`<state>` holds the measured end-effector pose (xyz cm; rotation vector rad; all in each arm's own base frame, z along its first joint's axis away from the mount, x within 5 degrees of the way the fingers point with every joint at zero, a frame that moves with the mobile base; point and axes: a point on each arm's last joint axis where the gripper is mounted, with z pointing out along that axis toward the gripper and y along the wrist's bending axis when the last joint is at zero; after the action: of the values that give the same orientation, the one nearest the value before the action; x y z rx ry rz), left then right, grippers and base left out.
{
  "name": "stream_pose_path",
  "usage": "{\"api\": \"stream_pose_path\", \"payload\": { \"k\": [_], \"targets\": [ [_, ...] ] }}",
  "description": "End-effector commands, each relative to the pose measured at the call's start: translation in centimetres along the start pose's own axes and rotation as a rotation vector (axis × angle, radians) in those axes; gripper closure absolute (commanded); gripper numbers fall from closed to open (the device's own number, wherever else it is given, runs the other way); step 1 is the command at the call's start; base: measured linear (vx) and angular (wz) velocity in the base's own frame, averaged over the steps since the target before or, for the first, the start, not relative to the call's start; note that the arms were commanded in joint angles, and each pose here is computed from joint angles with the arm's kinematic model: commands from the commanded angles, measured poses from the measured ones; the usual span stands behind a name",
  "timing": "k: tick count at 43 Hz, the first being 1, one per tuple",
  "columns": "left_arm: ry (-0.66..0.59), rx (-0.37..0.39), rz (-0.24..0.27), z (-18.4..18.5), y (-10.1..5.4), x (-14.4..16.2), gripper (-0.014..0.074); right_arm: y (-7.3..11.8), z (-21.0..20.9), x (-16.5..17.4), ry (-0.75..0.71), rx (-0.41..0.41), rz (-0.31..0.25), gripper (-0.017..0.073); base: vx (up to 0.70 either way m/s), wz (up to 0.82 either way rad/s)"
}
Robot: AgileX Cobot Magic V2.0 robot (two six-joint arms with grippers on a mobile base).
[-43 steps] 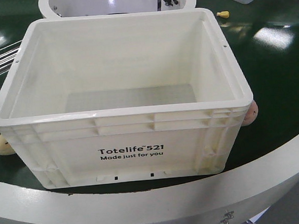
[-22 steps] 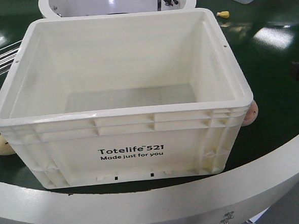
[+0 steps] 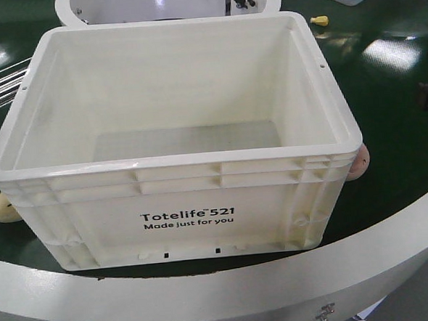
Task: Place moving items into box and shelve
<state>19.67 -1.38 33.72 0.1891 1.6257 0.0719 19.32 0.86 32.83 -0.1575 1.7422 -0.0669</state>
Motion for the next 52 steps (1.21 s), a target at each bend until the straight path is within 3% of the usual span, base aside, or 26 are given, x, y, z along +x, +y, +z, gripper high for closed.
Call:
{"api": "stream_pose_path", "payload": {
  "k": [1, 6, 13, 14, 19, 26, 35, 42, 43, 52],
  "targets": [
    [-0.126, -0.025, -0.017, -0.1, 0.4, -2.1, 0.0123, -0.2, -0.3, -2.2, -0.133, 0.000, 0.017, -0.0006, 0.00, 0.00],
    [-0.127, -0.025, -0.017, -0.1, 0.4, -2.1, 0.0055, -0.2, -0.3, -2.2, -0.133, 0.000, 0.017, -0.0087, 0.00, 0.00],
    [-0.129, -0.025, -0.017, -0.1, 0.4, -2.1, 0.0022, -0.1, -0.4, -2.3, -0.151, -0.001, 0.018, -0.0106, 0.00, 0.00],
    [-0.124, -0.025, -0.023, -0.1, 0.4, -2.0, 0.0026, -0.5, -0.4, -2.3, -0.154, 0.014, 0.073, -0.0087, 0.00, 0.00],
    [-0.117, -0.042, -0.055, -0.2, 0.7, -2.0, 0.0027, -1.5, -0.4, -2.1, -0.136, 0.066, 0.130, -0.0083, 0.00, 0.00],
    [-0.108, -0.096, -0.104, -0.8, 1.8, -2.0, 0.0027, -2.9, -0.5, -1.5, -0.098, 0.142, 0.145, -0.0074, 0.00, 0.00],
    [-0.072, -0.151, -0.077, -1.8, 2.8, -1.8, 0.0028, -3.5, -0.6, -1.3, -0.076, 0.172, 0.137, -0.0054, 0.00, 0.00],
    [-0.042, -0.154, -0.071, -2.0, 2.9, -1.6, 0.0028, -3.6, 0.0, -1.2, -0.028, 0.172, 0.150, -0.0026, 0.00, 0.00],
    [-0.029, -0.151, -0.074, -1.9, 2.9, -1.5, 0.0028, -4.3, 2.4, -2.9, 0.020, 0.174, 0.154, -0.0020, 0.00, 0.00],
    [-0.028, -0.151, -0.075, -1.9, 2.9, -1.5, 0.0028, -4.9, 5.9, -2.8, 0.137, 0.165, 0.219, -0.0019, 0.00, 0.00]
  ]
}}
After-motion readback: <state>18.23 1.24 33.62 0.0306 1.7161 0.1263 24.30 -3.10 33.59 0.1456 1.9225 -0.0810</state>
